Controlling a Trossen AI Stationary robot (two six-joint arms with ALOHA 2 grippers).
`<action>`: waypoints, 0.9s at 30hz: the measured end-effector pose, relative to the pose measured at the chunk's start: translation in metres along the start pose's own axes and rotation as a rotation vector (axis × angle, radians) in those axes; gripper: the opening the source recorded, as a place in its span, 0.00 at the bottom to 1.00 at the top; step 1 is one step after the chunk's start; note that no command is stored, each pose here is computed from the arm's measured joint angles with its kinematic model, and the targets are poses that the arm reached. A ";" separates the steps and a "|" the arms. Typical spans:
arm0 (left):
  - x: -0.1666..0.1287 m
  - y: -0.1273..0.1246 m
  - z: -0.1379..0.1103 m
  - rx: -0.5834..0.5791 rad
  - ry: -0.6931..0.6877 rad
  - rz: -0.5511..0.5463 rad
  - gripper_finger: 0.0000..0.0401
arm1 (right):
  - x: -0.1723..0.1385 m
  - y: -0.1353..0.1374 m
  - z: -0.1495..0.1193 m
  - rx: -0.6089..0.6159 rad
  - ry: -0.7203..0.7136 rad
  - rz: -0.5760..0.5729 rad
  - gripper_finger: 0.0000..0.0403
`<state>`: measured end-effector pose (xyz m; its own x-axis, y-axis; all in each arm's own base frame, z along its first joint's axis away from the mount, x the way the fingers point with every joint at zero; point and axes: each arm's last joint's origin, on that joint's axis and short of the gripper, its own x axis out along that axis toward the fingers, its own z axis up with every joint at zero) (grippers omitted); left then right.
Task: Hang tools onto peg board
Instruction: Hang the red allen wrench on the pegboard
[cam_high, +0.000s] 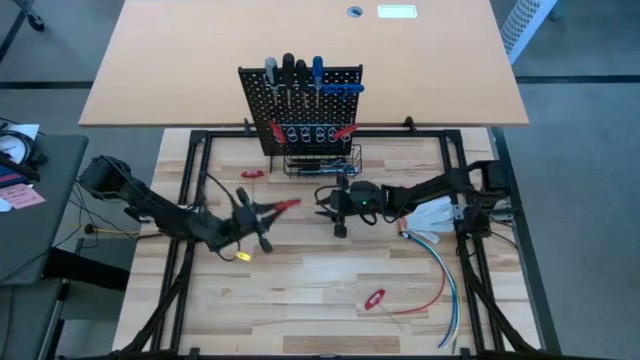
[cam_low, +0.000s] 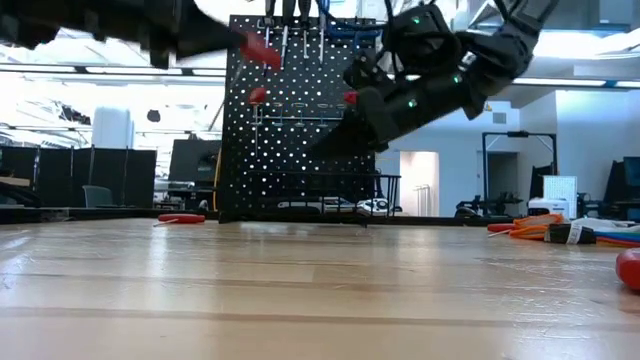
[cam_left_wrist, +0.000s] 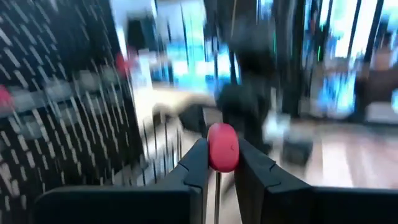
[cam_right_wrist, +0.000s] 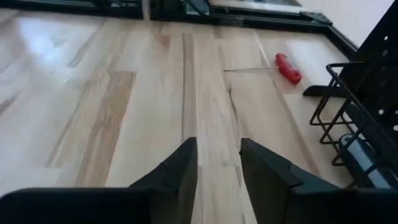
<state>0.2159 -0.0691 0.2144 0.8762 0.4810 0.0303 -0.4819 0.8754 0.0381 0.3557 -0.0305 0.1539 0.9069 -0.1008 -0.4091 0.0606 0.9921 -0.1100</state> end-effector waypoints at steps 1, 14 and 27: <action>-0.001 0.004 0.005 -0.009 -0.050 0.012 0.09 | -0.001 -0.001 -0.002 0.007 -0.023 -0.005 0.32; 0.047 0.094 0.052 0.097 -0.568 0.248 0.09 | -0.004 0.008 0.004 -0.008 -0.149 0.005 0.33; 0.087 0.138 0.061 0.118 -0.572 0.253 0.09 | -0.004 0.008 0.003 -0.046 -0.148 -0.001 0.33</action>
<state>0.2248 0.0906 0.2828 0.6080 0.5419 0.5803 -0.6994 0.7114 0.0684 0.3540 -0.0222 0.1579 0.9586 -0.0861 -0.2713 0.0452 0.9871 -0.1535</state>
